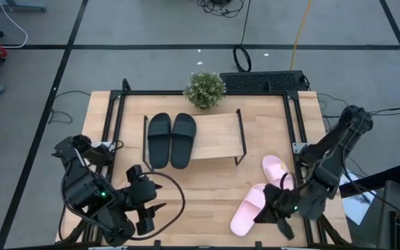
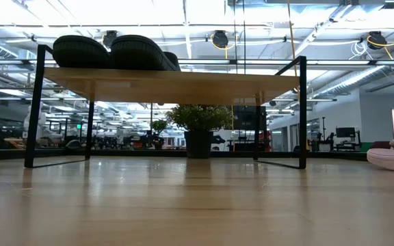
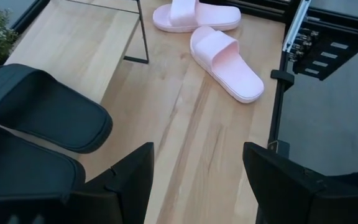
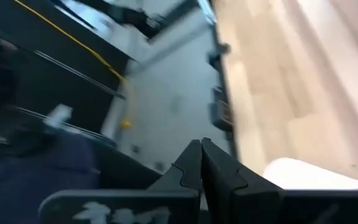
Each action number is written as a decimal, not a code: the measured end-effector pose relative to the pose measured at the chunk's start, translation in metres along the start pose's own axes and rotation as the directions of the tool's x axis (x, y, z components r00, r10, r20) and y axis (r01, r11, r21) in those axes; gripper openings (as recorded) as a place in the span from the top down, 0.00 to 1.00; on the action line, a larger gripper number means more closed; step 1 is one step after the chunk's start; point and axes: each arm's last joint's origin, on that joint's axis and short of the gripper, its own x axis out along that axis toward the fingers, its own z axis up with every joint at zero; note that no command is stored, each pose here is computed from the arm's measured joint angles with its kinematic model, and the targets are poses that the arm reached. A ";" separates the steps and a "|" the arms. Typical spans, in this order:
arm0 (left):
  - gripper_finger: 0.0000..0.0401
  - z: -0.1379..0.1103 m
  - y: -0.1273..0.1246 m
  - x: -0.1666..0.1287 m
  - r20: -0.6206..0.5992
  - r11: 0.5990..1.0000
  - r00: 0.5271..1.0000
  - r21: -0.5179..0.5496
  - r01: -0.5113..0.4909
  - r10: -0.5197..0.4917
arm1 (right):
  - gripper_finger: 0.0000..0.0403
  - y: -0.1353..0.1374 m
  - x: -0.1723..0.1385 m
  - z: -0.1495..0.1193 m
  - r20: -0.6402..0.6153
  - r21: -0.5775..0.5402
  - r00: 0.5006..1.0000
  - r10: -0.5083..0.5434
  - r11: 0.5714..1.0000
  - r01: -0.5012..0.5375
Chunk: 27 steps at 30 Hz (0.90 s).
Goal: Pick and place slides into the shelf
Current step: Put the bottom pink slide on the shelf
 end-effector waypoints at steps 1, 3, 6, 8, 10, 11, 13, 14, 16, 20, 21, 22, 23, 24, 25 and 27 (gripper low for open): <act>0.39 0.000 0.000 0.000 0.000 1.000 1.000 0.000 0.000 0.000 | 1.00 0.006 0.003 0.002 -0.027 -0.019 0.999 -0.047 0.999 0.047; 0.39 -0.001 0.000 0.000 -0.002 1.000 1.000 0.002 0.003 -0.003 | 1.00 0.015 0.014 0.003 -0.084 -0.064 0.984 -0.155 0.987 0.150; 0.39 -0.002 -0.001 -0.001 -0.003 1.000 1.000 0.005 0.006 -0.006 | 1.00 0.020 0.031 0.000 -0.172 -0.124 0.924 -0.340 0.939 0.322; 0.39 -0.003 -0.002 -0.002 -0.003 1.000 1.000 0.008 0.009 -0.009 | 1.00 0.018 0.043 -0.006 -0.221 -0.157 0.858 -0.464 0.885 0.438; 0.39 -0.003 -0.002 -0.002 -0.003 1.000 1.000 0.009 0.010 -0.010 | 1.00 0.015 0.052 -0.011 -0.273 -0.169 0.802 -0.531 0.847 0.504; 0.39 -0.003 -0.002 -0.003 -0.003 1.000 1.000 0.010 0.010 -0.010 | 1.00 0.014 0.057 -0.015 -0.293 -0.169 0.783 -0.549 0.835 0.523; 0.39 -0.004 -0.003 -0.003 -0.004 1.000 1.000 0.013 0.014 -0.014 | 1.00 0.012 0.066 -0.020 -0.323 -0.171 0.764 -0.558 0.829 0.533; 0.39 -0.004 -0.003 -0.004 -0.004 1.000 1.000 0.014 0.015 -0.015 | 1.00 0.011 0.070 -0.022 -0.330 -0.174 0.758 -0.562 0.826 0.537; 0.39 -0.005 -0.003 -0.004 -0.004 1.000 1.000 0.015 0.015 -0.015 | 1.00 0.010 0.077 -0.026 -0.352 -0.179 0.741 -0.572 0.818 0.546; 0.39 -0.005 -0.003 -0.004 -0.004 1.000 1.000 0.016 0.017 -0.017 | 1.00 0.005 0.083 -0.031 -0.363 -0.186 0.705 -0.609 0.789 0.585; 0.39 -0.005 -0.003 -0.004 -0.004 1.000 1.000 0.016 0.017 -0.017 | 1.00 0.004 0.083 -0.032 -0.364 -0.192 0.697 -0.618 0.782 0.593; 0.39 -0.005 -0.003 -0.004 -0.004 1.000 1.000 0.016 0.017 -0.017 | 1.00 0.003 0.085 -0.033 -0.365 -0.194 0.689 -0.626 0.775 0.602; 0.39 -0.005 -0.003 -0.004 -0.004 1.000 1.000 0.016 0.017 -0.017 | 1.00 0.001 0.086 -0.034 -0.366 -0.192 0.681 -0.634 0.767 0.612; 0.39 -0.005 -0.003 -0.004 -0.004 1.000 1.000 0.017 0.017 -0.017 | 1.00 0.000 0.087 -0.033 -0.368 -0.189 0.669 -0.645 0.757 0.626; 0.39 -0.005 -0.003 -0.004 -0.004 1.000 1.000 0.017 0.017 -0.017 | 1.00 -0.002 0.088 -0.034 -0.373 -0.191 0.658 -0.654 0.748 0.635; 0.39 -0.005 -0.003 -0.004 -0.004 1.000 1.000 0.017 0.017 -0.017 | 1.00 -0.004 0.090 -0.035 -0.390 -0.197 0.640 -0.662 0.739 0.644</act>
